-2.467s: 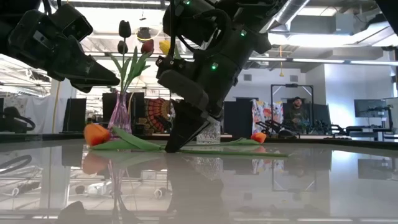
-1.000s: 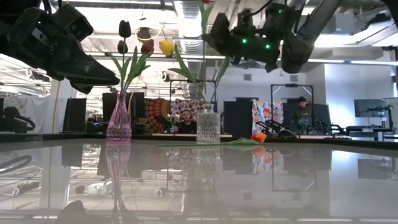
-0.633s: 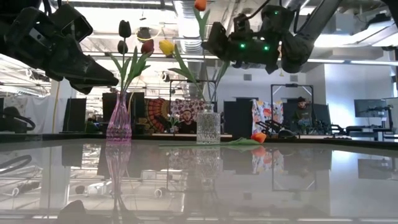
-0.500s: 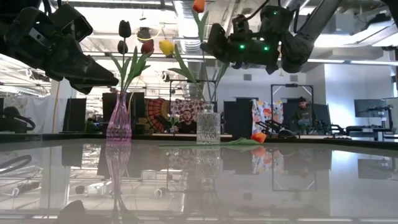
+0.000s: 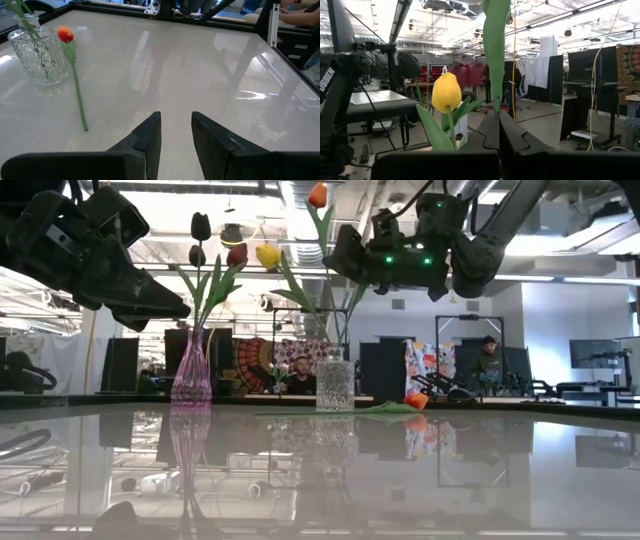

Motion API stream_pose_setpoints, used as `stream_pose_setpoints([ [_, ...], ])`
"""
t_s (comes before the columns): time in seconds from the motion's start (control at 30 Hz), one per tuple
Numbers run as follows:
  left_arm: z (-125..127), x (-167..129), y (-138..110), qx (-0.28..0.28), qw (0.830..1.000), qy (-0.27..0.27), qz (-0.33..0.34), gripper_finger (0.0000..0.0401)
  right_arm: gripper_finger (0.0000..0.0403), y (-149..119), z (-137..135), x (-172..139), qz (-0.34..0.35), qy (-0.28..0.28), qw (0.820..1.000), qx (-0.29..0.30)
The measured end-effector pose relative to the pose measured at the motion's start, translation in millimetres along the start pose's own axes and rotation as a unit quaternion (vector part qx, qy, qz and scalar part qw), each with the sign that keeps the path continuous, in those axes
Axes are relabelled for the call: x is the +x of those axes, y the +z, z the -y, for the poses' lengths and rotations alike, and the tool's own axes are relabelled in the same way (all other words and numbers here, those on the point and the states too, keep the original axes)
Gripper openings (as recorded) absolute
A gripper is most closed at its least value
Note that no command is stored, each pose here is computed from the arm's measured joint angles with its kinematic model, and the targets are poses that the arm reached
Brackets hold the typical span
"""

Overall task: Sort flowers into vase by color
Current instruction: Put the bottom orange flower into the transparent vase

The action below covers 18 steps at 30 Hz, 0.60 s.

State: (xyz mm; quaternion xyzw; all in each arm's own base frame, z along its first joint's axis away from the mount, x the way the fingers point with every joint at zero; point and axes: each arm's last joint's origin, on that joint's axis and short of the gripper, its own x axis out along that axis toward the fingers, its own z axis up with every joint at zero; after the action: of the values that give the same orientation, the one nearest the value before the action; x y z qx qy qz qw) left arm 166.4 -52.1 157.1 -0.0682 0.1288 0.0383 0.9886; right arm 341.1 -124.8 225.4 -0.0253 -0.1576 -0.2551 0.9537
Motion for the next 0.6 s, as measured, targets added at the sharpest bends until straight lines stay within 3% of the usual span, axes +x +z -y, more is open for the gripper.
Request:
stream_pose_setpoints([
  [0.6, 0.0, 0.0, 0.0, 0.000, 1.000, 0.000, 0.000, 0.0096, 0.0016, 0.6, 4.8, 0.8, 0.004, -0.006, 1.000, 0.012],
])
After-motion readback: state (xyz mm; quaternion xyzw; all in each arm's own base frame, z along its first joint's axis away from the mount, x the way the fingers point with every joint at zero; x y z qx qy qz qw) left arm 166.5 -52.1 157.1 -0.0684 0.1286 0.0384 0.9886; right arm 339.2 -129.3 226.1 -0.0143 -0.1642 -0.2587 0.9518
